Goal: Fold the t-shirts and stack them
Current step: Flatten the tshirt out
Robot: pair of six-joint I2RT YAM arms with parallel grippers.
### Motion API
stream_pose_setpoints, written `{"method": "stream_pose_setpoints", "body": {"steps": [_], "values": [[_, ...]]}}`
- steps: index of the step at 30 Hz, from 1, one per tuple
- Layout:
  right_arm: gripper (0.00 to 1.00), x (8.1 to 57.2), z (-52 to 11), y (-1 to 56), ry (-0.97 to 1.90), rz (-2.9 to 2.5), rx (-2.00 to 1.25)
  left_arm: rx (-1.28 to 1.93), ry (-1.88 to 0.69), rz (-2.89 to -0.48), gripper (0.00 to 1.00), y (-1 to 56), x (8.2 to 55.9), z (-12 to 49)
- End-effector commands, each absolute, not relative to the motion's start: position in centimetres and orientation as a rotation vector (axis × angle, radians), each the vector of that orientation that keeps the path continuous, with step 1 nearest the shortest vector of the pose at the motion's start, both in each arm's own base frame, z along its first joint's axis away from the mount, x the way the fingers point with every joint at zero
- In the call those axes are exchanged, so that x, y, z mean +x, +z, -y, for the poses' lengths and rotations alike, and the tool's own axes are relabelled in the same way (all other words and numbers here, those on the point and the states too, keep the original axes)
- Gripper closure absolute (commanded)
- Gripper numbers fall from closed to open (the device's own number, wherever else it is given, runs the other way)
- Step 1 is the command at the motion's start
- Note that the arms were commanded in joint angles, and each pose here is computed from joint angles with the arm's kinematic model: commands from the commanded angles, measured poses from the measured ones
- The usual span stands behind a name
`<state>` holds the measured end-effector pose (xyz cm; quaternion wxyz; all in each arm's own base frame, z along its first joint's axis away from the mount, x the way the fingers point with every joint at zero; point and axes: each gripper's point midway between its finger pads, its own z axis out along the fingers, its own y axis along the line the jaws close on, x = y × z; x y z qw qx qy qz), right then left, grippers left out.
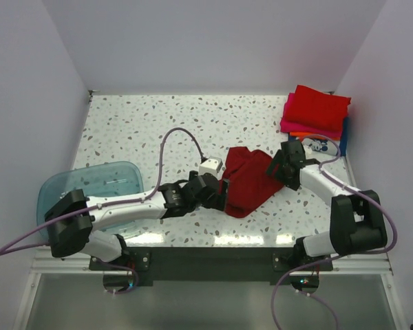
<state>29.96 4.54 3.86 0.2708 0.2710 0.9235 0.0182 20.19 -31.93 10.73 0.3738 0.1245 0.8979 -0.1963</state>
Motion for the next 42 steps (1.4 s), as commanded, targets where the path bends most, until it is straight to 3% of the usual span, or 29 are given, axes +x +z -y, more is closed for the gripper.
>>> {"method": "stream_pose_setpoints", "body": {"steps": [1,9,13,18,22,27,32,36,42], "values": [[0.21,31.1,-5.0,3.7,0.110,-2.478,0.698,0.274,-0.515,-2.266,0.13,11.0,21.1,33.0],[0.44,30.9,-3.1,3.0,0.023,-2.485,0.705,0.280,-0.495,-2.280,0.39,9.9,21.3,33.5],[0.74,31.1,-2.5,4.2,-0.013,-2.472,0.683,0.276,-0.468,-2.279,0.50,9.5,21.8,33.6],[0.99,31.1,-1.8,6.1,-0.064,-2.455,0.646,0.291,-0.458,-2.276,0.64,9.3,22.1,34.2],[1.00,31.6,-1.7,8.2,-0.051,-2.425,0.615,0.286,-0.443,-2.277,0.74,9.5,22.3,34.1],[1.00,31.9,-1.8,12.4,-0.044,-2.400,0.550,0.271,-0.439,-2.255,0.70,11.0,22.1,33.0],[1.00,32.7,-2.9,19.8,0.060,-2.324,0.479,0.294,-0.491,-2.230,0.45,11.7,21.3,32.2],[1.00,32.8,-4.1,25.1,0.123,-2.266,0.425,0.320,-0.603,-2.199,0.40,12.7,20.4,33.1],[0.99,30.9,-7.9,28.0,0.190,-2.269,0.296,0.385,-0.759,-2.135,0.37,14.9,18.4,34.9]]}}
